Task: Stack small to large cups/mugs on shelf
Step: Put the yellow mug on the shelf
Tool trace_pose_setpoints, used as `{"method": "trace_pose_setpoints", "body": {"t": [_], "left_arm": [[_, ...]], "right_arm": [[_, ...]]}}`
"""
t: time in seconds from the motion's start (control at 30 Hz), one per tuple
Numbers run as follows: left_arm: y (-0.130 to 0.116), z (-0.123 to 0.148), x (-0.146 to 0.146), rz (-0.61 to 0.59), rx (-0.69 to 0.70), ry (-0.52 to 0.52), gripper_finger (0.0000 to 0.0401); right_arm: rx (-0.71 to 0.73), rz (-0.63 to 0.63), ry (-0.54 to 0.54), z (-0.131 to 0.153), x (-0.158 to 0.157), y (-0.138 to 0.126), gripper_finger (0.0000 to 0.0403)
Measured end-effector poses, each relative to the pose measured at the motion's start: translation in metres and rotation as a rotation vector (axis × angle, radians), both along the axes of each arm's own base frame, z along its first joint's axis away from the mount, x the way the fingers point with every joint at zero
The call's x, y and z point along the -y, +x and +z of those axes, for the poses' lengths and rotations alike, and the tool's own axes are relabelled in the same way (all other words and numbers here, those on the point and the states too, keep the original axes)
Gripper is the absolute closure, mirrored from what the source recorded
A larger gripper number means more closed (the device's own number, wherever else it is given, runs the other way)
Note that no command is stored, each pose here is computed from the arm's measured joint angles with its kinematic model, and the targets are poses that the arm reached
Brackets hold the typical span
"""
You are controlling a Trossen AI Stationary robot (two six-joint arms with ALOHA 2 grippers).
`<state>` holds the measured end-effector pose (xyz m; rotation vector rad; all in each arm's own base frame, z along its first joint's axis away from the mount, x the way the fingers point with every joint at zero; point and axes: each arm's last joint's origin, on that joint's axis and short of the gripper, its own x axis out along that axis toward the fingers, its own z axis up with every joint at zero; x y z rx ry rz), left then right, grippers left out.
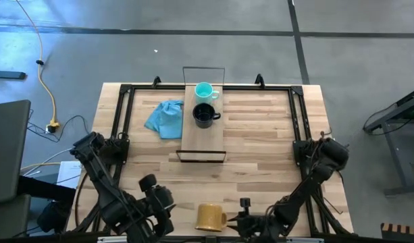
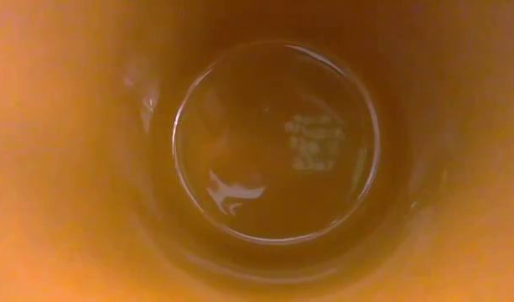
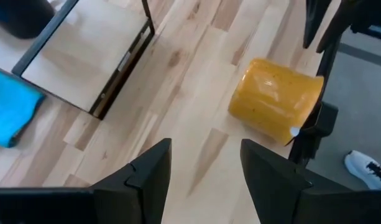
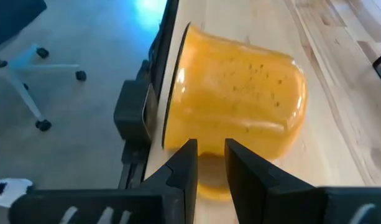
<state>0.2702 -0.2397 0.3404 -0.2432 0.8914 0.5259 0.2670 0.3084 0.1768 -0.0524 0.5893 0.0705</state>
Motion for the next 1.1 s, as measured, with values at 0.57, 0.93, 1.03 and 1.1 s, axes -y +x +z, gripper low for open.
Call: {"method": "trace_pose_setpoints", "body": {"t": [0.57,0.93,1.03,1.1], "left_arm": [[0.003,0.001,0.003,-0.003,0.023,-0.033,0.0219],[0.002,0.0,0.002,-0.009,0.009,-0.022,0.0219],[0.001,0.0,0.001,-0.01,0.0,-0.015,0.0219],[0.001,0.0,0.001,-0.01,-0.005,-0.009,0.0219]], "right_arm": [[-0.006,-0.021,0.046,-0.04,-0.018,-0.002,0.0332],[-0.023,-0.019,0.046,-0.048,-0.008,0.015,0.0332],[-0.046,0.0,0.062,-0.048,-0.006,0.018,0.0332],[-0.056,0.012,0.067,-0.048,-0.006,0.019,0.0332]]}}
